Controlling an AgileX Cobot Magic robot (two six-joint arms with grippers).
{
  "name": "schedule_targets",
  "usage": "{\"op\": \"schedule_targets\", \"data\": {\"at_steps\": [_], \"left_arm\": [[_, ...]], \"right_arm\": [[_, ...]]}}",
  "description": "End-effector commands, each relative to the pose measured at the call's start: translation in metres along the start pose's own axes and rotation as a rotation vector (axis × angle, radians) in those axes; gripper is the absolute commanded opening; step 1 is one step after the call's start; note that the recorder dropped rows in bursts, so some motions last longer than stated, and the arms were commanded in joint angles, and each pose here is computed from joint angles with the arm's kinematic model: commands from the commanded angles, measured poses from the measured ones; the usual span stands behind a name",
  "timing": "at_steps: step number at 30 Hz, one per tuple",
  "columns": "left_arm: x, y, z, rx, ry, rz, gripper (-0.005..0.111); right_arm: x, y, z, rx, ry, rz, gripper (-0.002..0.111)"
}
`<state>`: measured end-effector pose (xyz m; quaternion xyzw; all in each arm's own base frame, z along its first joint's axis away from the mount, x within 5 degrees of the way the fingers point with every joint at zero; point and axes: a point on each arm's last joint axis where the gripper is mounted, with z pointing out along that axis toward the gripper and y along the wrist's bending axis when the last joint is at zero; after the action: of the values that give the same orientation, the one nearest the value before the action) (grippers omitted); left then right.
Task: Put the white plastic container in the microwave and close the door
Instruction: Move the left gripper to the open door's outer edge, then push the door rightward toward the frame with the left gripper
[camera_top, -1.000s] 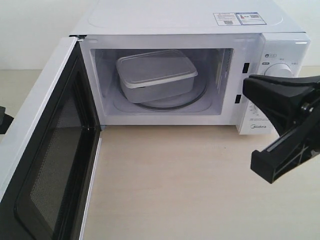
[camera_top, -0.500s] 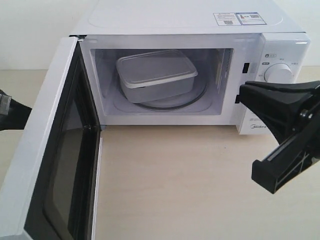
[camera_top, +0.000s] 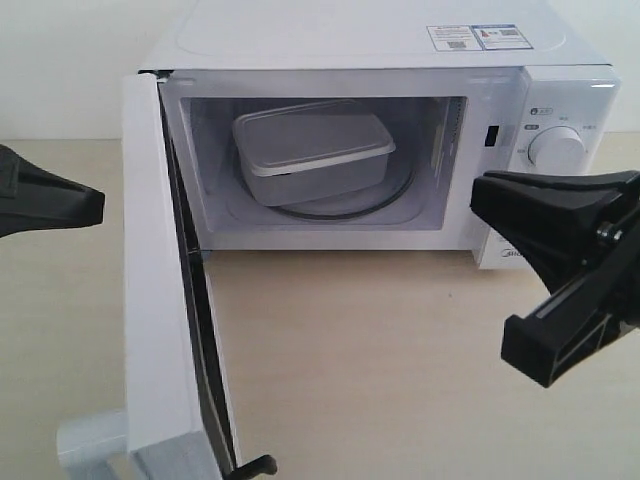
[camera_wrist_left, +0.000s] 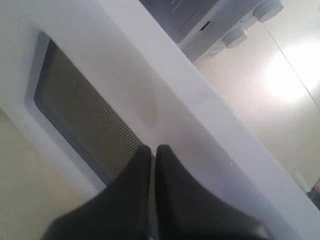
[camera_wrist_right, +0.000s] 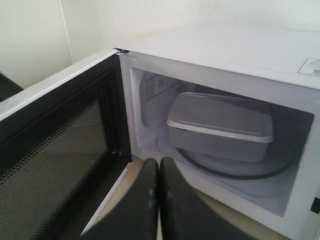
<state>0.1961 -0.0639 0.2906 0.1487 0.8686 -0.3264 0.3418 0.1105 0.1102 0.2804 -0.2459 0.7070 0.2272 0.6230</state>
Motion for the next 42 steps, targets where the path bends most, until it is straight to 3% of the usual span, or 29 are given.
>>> {"op": "schedule_targets", "data": {"at_steps": [1,11,22,27,34,42], "left_arm": [[-0.002,-0.003,0.000,0.016,-0.009,0.008,0.004],[0.002,-0.026,0.020,0.069,0.025,0.088,0.004],[0.007,-0.030,0.062,0.130,0.087,0.057,0.004],[0.006,-0.031,0.076,0.096,0.053,0.077,0.004],[-0.015,-0.035,0.091,0.065,0.004,0.137,0.004],[-0.037,-0.025,0.116,0.016,-0.017,0.156,0.004]], "right_arm": [[-0.009,0.004,0.000,-0.038,-0.012,-0.012,0.000],[-0.025,0.005,0.000,-0.049,-0.062,-0.043,0.000],[-0.025,0.006,0.000,-0.051,-0.060,-0.039,0.000],[-0.036,0.008,-0.001,-0.080,-0.073,0.001,0.000],[-0.047,0.011,-0.002,-0.101,-0.106,-0.061,0.000],[-0.047,0.013,-0.002,-0.130,-0.084,-0.057,0.000]]}}
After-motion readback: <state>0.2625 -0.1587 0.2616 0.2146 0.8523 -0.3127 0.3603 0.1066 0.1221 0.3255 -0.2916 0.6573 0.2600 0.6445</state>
